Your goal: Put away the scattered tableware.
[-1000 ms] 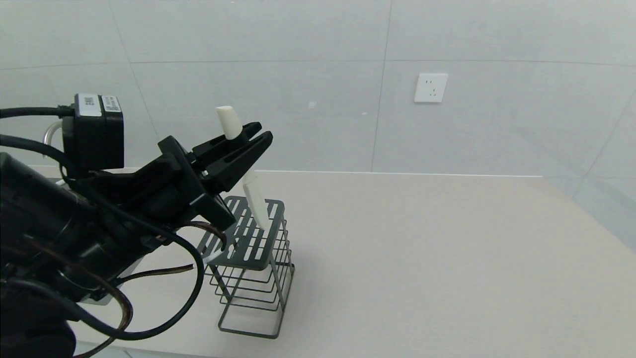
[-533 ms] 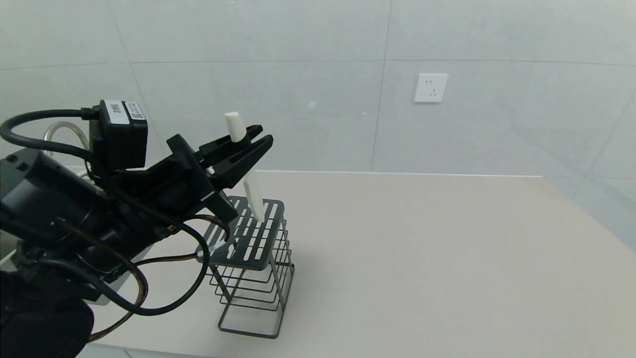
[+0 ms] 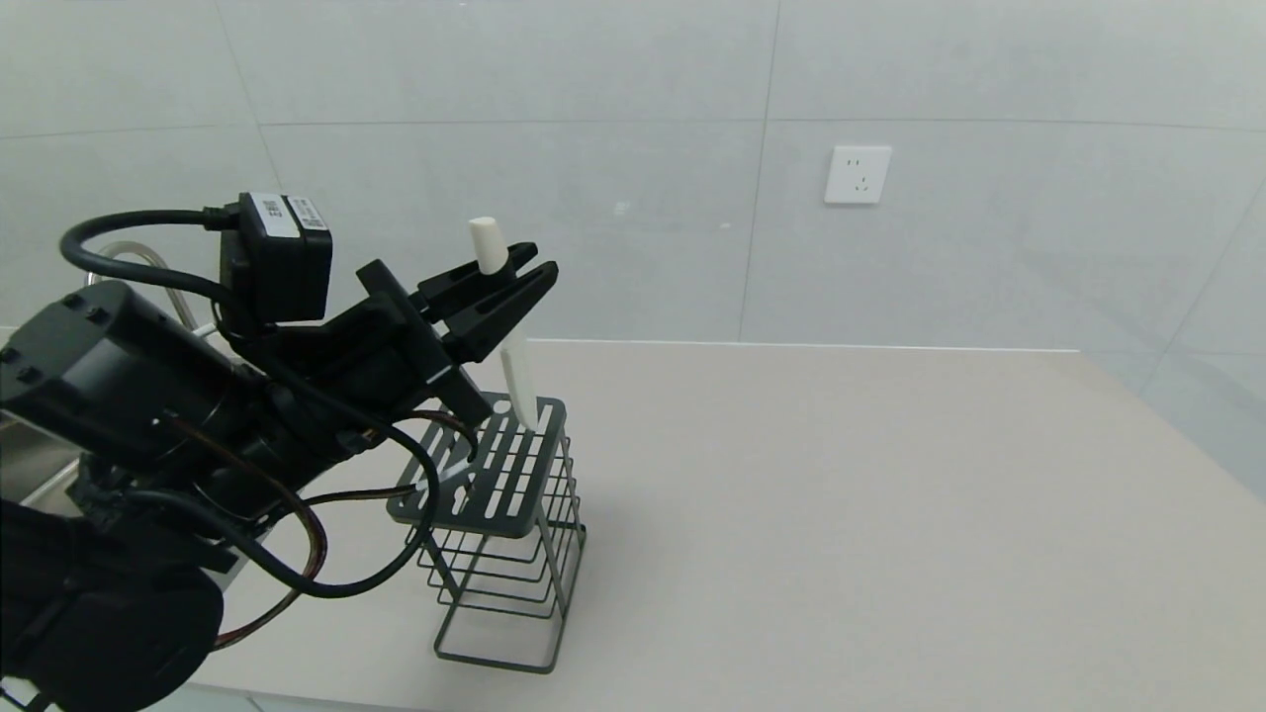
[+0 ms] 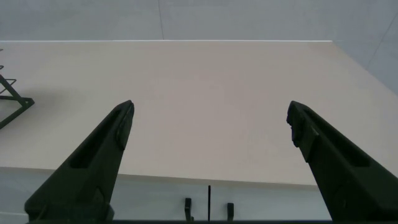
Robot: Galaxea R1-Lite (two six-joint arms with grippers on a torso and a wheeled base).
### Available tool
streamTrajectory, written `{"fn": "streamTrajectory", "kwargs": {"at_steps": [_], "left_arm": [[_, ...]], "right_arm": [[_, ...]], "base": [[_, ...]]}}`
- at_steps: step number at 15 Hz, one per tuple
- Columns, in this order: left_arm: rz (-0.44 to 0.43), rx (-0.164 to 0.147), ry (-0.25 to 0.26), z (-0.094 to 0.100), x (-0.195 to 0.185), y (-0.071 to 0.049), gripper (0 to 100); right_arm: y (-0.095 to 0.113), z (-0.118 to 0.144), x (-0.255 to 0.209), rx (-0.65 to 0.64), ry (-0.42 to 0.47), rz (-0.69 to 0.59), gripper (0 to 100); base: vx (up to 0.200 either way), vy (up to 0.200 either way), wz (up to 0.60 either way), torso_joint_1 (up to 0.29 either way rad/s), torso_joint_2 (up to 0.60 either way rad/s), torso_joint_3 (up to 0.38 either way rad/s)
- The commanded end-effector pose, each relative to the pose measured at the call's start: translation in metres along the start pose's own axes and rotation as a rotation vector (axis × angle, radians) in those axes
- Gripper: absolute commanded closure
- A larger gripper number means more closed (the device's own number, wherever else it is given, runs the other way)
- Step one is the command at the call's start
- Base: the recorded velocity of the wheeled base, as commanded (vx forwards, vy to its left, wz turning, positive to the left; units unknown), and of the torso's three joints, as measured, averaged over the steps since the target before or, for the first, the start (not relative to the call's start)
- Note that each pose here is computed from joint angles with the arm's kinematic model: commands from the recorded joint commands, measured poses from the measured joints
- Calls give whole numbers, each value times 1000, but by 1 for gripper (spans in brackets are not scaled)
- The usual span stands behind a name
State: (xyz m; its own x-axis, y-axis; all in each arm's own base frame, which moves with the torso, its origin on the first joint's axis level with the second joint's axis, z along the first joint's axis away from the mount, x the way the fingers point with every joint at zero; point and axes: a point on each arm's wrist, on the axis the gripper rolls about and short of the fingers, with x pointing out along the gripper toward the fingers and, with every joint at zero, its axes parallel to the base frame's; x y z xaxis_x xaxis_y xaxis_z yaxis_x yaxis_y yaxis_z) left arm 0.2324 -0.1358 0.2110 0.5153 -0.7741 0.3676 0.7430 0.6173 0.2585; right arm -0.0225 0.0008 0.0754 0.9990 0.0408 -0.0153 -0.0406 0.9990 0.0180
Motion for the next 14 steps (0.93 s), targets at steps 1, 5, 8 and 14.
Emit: {"fn": "streamTrajectory", "kwargs": {"at_steps": [1,5,8,14], "left_arm": [[-1,-4,12,-5,2,0,100],[0,-3,11,-6,3,1,100],[-1,-5,16,-8,4,1,100],[1,-9,30,-12,3,2,100]], "right_arm": [[0,0,0,0,3,1,0],[0,0,0,0,3,1,0],[0,0,0,0,3,1,0],[0,0,0,0,3,1,0]], "base": [[0,0,0,0,0,0],[0,0,0,0,0,0],[0,0,0,0,0,0],[0,0,0,0,0,0]]}}
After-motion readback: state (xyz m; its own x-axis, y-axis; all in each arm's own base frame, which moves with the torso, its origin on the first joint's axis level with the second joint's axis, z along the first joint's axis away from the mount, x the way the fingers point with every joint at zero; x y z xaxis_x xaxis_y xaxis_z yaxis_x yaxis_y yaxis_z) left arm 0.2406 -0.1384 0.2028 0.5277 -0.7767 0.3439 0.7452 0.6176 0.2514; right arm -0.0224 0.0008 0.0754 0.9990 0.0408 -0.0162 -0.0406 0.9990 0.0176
